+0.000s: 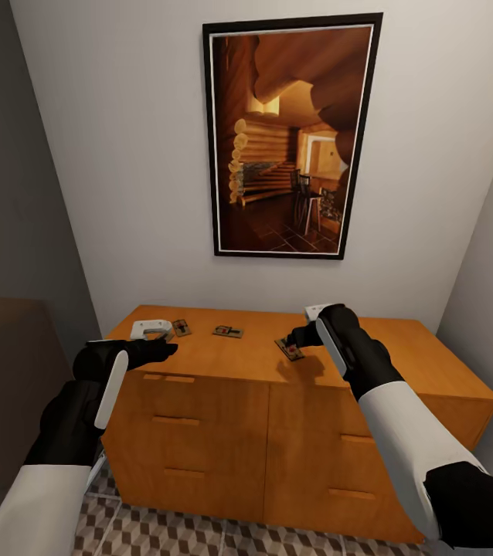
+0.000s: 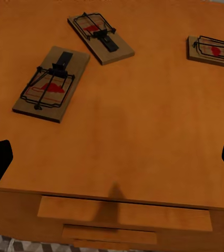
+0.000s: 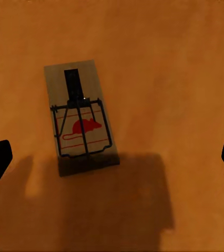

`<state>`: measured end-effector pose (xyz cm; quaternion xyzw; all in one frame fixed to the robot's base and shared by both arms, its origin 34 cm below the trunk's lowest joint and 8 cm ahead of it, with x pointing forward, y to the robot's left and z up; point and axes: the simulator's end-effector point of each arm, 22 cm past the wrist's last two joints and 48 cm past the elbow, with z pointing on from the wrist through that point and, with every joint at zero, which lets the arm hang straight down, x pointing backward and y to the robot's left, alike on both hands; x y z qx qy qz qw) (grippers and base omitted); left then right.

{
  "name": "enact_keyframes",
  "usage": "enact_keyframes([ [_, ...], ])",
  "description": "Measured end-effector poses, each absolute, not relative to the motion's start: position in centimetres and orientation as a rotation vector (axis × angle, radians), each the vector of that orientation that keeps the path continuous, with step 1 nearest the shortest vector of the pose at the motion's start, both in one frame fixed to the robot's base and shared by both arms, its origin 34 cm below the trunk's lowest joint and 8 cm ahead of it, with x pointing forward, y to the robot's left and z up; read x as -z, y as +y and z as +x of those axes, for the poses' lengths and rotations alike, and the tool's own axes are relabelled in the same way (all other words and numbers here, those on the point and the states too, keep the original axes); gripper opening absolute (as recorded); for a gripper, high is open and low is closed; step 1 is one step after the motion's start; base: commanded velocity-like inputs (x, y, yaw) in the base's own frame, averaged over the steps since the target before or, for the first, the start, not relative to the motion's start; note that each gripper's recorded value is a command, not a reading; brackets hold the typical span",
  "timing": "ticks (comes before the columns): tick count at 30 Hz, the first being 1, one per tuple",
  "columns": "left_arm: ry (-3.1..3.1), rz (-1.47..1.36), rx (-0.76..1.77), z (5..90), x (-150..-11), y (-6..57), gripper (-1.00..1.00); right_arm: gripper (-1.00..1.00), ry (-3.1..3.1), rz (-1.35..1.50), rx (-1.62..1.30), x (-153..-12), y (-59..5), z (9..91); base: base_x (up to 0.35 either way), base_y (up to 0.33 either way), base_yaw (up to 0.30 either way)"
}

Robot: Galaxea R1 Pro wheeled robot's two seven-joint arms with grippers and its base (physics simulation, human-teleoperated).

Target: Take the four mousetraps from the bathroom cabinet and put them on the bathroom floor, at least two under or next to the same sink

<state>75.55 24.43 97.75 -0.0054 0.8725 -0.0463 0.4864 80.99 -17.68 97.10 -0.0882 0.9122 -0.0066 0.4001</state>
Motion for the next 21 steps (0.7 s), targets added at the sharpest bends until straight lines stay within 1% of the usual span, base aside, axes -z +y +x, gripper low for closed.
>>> enact_keyframes([
  [8, 2.123, -0.013, 0.113, 75.55, -97.73, 24.44, 1.0, 1.0, 2.306, -0.226, 0.011, -97.21, -17.35, 80.99, 0.069, 0.0, 0.0],
  [21, 2.123, -0.014, 0.112, 75.56, -97.71, 24.52, 1.0, 1.0, 2.311, -0.231, 0.002, -97.0, -16.87, 80.92, 0.011, 0.0, 0.0],
])
